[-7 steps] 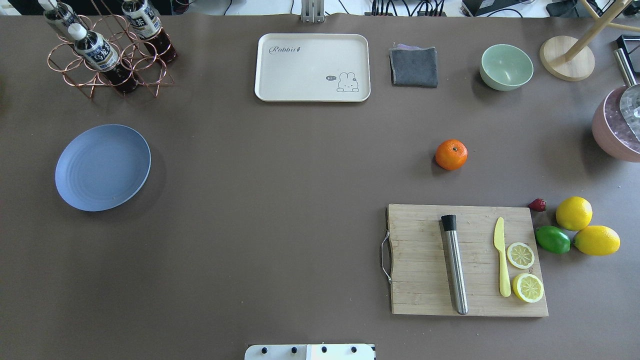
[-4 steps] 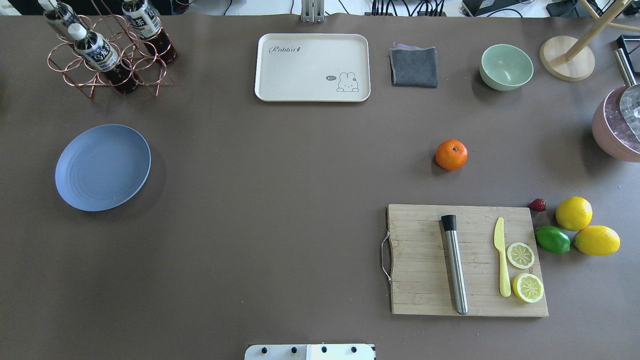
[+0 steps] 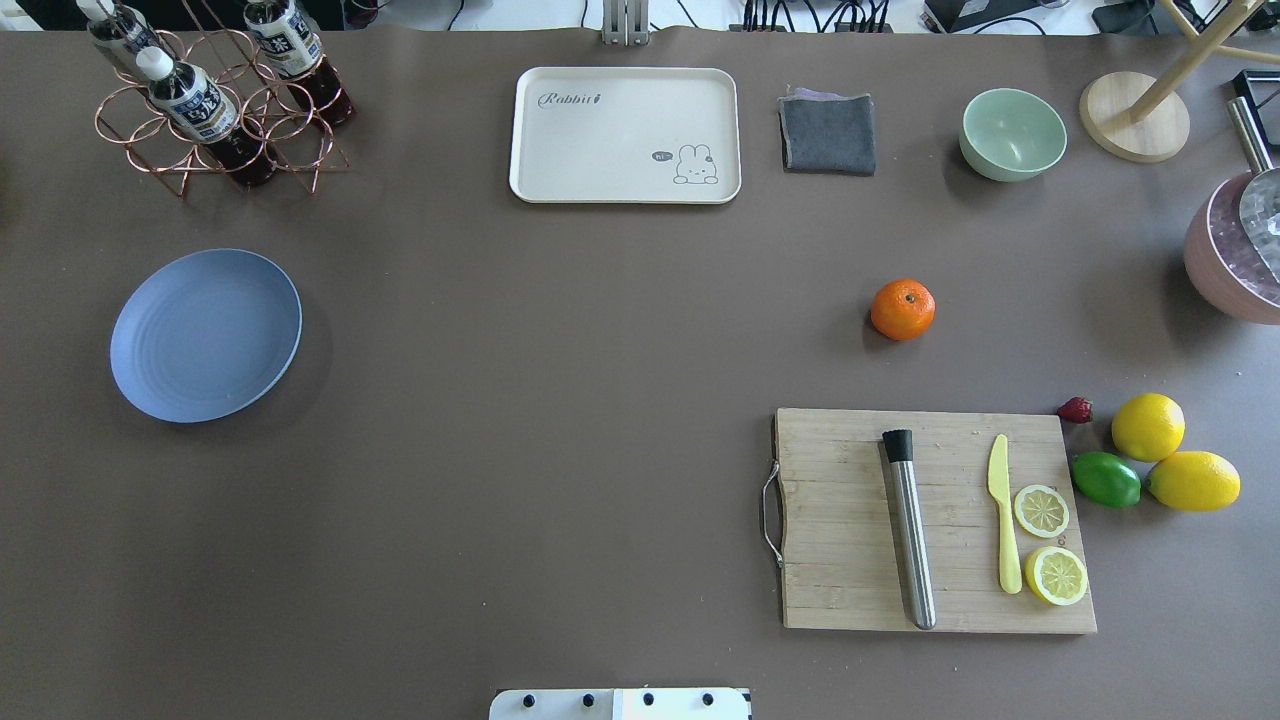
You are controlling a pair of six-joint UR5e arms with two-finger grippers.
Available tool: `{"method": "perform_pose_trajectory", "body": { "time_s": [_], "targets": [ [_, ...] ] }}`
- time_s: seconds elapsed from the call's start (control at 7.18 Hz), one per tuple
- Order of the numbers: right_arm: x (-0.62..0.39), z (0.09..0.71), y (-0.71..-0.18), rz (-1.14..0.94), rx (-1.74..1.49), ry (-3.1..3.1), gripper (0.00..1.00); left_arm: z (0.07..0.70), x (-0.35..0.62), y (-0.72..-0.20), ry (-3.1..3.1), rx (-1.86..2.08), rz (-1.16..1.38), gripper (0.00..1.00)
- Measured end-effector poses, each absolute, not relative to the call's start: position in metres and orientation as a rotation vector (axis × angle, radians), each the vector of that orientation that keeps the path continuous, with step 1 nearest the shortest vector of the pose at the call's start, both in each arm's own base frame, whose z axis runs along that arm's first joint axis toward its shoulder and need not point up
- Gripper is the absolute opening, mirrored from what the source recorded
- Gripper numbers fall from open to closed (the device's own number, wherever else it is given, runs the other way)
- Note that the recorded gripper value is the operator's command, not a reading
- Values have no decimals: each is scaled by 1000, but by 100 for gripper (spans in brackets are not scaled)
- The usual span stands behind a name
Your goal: Pick orange to plate
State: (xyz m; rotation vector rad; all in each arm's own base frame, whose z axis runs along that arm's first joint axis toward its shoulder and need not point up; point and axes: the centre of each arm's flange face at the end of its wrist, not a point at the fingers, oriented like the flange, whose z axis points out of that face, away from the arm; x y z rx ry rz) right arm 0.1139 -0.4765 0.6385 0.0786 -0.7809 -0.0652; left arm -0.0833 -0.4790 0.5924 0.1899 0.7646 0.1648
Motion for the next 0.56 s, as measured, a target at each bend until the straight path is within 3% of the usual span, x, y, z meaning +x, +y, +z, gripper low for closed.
{"method": "perform_pose_trajectory", "body": {
  "time_s": [0.56],
  "targets": [
    [114, 638, -476, -64, 80, -781, 100, 594, -82, -479, 769, 187, 167, 98]
  ]
}}
